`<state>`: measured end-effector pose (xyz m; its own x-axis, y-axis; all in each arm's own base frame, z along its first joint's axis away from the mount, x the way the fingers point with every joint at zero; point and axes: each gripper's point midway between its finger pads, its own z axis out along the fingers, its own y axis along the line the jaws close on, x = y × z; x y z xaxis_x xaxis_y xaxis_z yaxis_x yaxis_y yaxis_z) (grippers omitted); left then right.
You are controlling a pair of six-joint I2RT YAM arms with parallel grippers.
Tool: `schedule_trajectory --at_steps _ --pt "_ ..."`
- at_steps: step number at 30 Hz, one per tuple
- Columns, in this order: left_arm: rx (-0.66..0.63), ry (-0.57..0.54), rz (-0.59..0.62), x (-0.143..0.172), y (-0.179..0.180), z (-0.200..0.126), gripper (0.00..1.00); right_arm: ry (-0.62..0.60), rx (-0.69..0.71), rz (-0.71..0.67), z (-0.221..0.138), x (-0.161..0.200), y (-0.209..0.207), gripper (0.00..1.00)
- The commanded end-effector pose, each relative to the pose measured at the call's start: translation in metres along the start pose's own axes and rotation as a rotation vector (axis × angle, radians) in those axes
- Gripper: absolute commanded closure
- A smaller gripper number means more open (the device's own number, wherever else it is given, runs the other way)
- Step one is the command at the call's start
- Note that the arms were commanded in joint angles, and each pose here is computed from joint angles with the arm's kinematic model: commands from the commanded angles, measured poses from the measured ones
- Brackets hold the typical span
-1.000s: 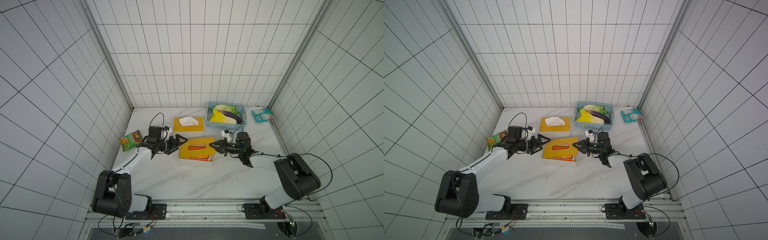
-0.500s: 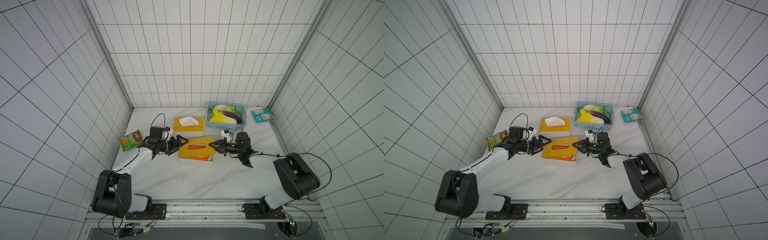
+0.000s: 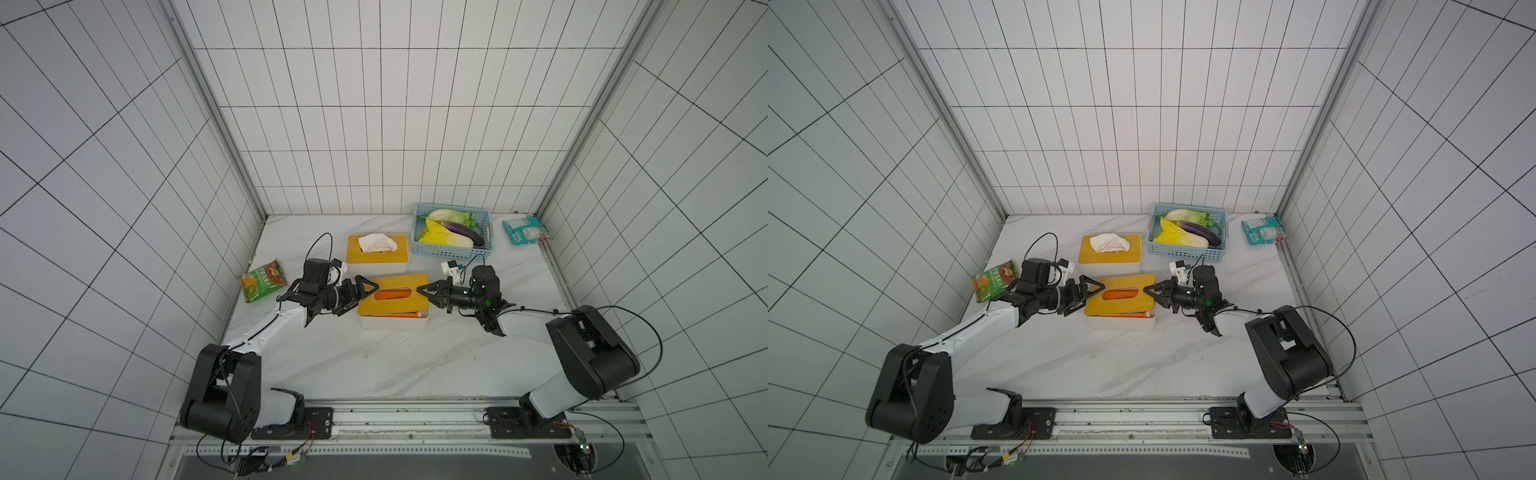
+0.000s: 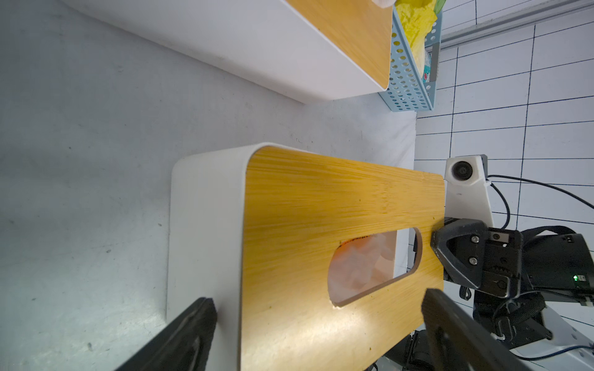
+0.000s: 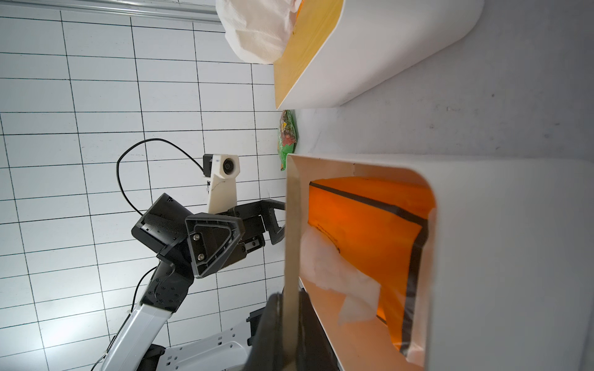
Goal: Put the tissue paper into the tissue box
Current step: Close the box lid on the tissue box.
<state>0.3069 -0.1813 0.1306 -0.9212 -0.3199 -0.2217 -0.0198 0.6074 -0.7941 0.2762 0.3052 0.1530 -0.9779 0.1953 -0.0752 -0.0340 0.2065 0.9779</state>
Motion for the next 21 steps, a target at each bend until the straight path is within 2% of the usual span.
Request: schedule_trajectory --at_steps 1,11,21 --pt "0.036 -0.001 0.033 0.0015 -0.0115 -0.0004 0.02 0.004 -0.005 -0.048 -0.0011 0.0047 0.0042 1.0" --pt "0.029 -0.001 0.039 0.0011 -0.011 -0.0003 0.02 0.03 0.007 -0.075 -0.0002 0.0032 0.0048 1.0" --pt "0.025 0.005 0.037 0.002 -0.0091 0.0012 0.02 0.03 -0.014 -0.036 0.0027 0.0024 0.0018 1.0"
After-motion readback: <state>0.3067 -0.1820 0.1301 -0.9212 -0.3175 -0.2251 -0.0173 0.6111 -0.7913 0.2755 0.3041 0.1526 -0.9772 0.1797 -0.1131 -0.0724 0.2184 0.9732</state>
